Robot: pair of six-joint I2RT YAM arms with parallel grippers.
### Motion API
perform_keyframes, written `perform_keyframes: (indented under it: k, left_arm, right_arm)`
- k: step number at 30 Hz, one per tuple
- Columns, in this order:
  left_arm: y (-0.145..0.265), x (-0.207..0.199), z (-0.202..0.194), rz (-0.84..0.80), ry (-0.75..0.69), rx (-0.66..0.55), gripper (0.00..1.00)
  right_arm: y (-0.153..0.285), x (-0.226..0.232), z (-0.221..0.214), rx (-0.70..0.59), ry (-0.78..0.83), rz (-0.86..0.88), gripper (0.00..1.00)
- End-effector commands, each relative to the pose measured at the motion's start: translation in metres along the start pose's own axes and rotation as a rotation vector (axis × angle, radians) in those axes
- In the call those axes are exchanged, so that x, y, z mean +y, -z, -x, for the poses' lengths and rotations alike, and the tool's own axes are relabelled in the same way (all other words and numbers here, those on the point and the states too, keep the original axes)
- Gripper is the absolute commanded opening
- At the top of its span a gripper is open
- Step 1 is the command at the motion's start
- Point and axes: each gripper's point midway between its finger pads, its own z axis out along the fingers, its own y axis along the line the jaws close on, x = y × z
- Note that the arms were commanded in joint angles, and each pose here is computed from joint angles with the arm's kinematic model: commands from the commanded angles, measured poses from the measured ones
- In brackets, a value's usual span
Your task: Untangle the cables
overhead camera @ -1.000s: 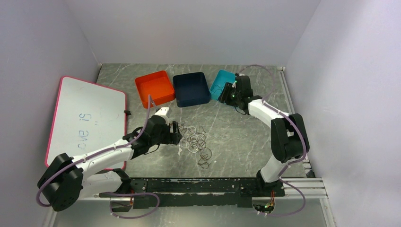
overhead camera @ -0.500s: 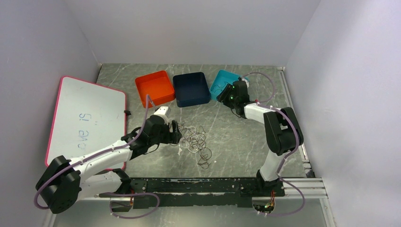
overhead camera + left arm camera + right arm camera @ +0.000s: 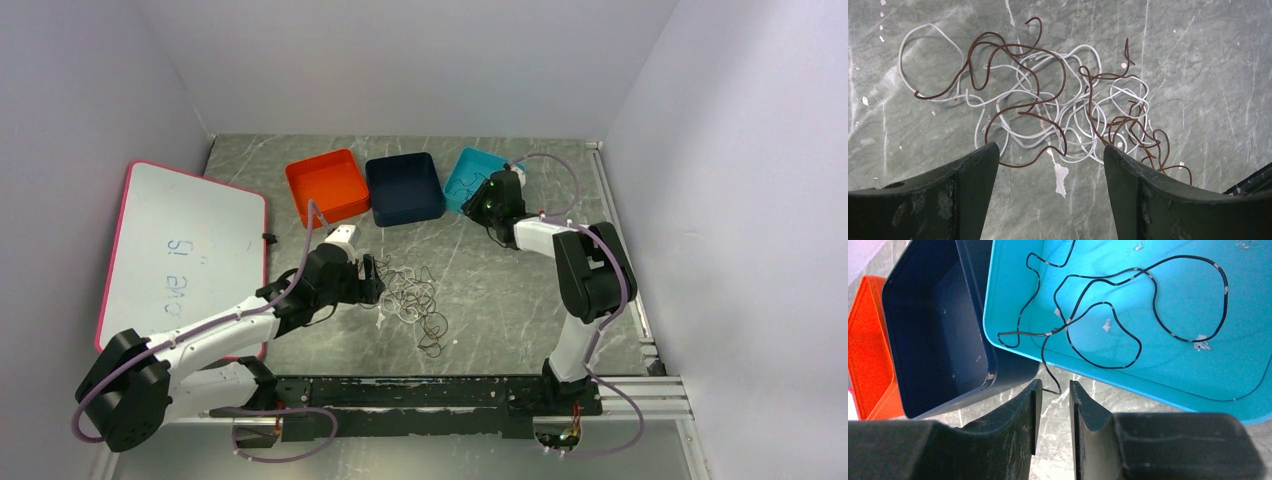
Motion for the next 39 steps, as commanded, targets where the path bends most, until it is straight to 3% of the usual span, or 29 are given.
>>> perform_keyframes:
  k: [1,6,24,31,39]
  left_arm:
    - [0.001,0.000,0.005,0.002,0.011,-0.020,0.81]
    - [0.001,0.002,0.005,0.007,0.013,-0.021,0.81]
    - [0.001,0.004,0.004,0.012,0.018,-0.025,0.81]
    - [0.001,0.001,0.009,0.010,0.000,-0.026,0.81]
    - [0.002,-0.001,0.010,0.003,-0.005,-0.024,0.81]
  right_arm:
    - [-0.008,0.011,0.017,-0.048,0.004,0.019,0.30]
    - [-0.012,0.013,0.018,-0.046,0.006,0.023,0.28]
    - [-0.009,0.024,0.030,-0.069,0.043,0.060,0.00]
    - [-0.006,0.035,0.059,-0.113,0.072,0.097,0.00]
    - [-0.015,0.012,0.090,-0.138,0.087,0.050,0.00]
